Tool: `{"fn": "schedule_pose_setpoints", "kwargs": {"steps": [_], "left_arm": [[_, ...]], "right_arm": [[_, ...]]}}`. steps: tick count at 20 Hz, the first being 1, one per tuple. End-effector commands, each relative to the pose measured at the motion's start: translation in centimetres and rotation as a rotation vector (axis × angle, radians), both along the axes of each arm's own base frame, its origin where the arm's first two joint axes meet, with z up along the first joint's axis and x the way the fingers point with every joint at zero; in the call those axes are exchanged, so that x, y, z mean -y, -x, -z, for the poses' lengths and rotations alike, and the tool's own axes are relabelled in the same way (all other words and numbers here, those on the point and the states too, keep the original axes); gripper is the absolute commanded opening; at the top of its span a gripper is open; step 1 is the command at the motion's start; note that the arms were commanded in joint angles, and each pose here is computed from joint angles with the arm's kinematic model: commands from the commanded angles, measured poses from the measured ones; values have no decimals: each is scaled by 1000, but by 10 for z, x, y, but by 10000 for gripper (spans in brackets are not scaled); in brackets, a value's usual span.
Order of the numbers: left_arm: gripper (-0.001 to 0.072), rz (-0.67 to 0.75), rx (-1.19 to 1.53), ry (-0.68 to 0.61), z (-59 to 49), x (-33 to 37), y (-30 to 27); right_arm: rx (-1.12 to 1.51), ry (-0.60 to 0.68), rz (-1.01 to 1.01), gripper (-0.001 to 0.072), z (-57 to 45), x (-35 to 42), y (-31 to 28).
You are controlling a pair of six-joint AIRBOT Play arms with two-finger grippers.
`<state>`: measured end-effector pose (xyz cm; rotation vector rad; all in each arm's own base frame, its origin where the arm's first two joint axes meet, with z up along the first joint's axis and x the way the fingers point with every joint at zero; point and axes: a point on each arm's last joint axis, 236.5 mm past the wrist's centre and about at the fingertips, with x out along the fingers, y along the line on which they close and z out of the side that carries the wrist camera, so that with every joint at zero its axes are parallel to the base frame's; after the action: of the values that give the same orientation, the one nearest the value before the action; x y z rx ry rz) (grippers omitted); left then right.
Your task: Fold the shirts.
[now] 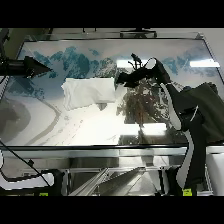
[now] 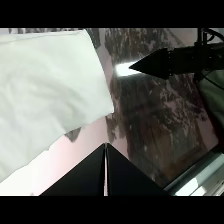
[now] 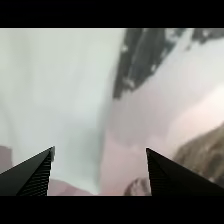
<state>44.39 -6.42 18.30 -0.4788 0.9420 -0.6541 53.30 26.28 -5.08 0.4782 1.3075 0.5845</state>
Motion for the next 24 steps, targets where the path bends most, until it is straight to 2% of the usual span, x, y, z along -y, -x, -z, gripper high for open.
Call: {"fn": "schedule_pose_setpoints", "kwargs": {"steps": [1, 5, 10, 11, 13, 15, 16, 20, 24], "left_arm": [[-1, 18, 16, -12, 0, 0, 1], [-1, 31, 31, -20, -1, 1, 1], [0, 37, 34, -23, 0, 1, 2], [0, 42, 38, -25, 0, 1, 2], [0, 42, 38, -25, 0, 1, 2], [0, 42, 37, -25, 0, 1, 2], [0, 44, 35, -25, 0, 1, 3], [0, 48, 33, -16, -1, 3, 4], [-1, 56, 8, -9, 0, 5, 9]], "right_arm": [[-96, -13, -1, 654, 42, 1, 8], [-62, -155, 5, 653, 37, -39, 1], [-81, -172, -23, 639, 50, -74, 16], [-88, -180, -33, 588, 50, -82, 20], [-89, -196, -49, 364, 46, -95, 26], [-81, -239, -44, 104, 29, -102, 24], [-65, -251, -45, 27, 17, -103, 23], [112, -306, 12, 18, -89, -81, -2], [370, -351, 259, 17, -231, 21, -46]]}}
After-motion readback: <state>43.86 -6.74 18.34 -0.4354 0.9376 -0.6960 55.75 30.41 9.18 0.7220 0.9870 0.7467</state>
